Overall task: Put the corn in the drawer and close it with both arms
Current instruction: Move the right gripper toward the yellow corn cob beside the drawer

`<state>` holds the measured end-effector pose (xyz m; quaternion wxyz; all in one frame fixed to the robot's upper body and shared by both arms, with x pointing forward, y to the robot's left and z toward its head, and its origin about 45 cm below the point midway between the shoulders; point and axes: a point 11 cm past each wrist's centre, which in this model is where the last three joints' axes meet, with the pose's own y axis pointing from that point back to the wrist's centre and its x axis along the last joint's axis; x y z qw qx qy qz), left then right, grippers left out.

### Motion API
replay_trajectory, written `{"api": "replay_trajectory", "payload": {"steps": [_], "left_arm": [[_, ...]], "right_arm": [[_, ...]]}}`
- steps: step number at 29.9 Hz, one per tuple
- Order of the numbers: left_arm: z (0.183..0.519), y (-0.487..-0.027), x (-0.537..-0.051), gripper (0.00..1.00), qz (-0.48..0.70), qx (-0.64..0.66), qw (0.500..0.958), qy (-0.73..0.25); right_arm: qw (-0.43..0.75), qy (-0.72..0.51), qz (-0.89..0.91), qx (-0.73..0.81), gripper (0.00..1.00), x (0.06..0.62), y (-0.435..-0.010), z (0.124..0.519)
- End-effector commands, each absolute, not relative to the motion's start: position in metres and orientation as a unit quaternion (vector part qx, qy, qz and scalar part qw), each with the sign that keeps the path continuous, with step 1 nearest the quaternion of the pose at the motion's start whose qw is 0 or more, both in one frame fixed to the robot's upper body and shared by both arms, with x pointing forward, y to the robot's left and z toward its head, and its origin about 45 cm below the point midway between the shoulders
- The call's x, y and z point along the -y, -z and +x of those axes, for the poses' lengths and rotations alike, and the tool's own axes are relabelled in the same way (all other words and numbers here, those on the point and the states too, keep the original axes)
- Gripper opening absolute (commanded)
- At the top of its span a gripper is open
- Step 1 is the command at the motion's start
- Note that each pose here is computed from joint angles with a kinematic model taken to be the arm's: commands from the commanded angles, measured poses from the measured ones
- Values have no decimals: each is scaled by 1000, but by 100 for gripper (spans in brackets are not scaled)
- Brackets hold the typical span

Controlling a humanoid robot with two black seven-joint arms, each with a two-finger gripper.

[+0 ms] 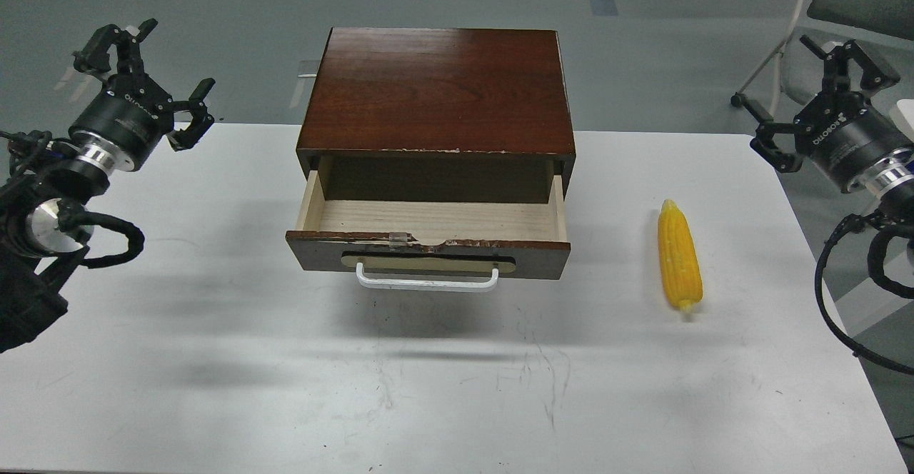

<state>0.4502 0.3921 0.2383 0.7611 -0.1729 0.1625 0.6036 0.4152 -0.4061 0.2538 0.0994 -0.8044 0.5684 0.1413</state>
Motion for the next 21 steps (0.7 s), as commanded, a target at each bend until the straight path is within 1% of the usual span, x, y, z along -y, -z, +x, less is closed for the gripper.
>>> {"api": "replay_trajectory", "payload": {"steps": [1,7,14,21], "left_arm": [[449,-229,-391,98,-162,-172,759,-606],[445,-224,-399,98,-129,-187,761,-608],[445,-223,-398,98,-131,-190,760,-607],[436,-207,-400,98,-124,-203,755,-611]], "right_arm": [[93,-152,-809,-560,99,398,-251,417],[94,-148,-810,-559,100,398,-255,418],[97,-142,-813,-557,100,397,-262,421],[96,-138,-812,-559,100,401,-266,421]]}}
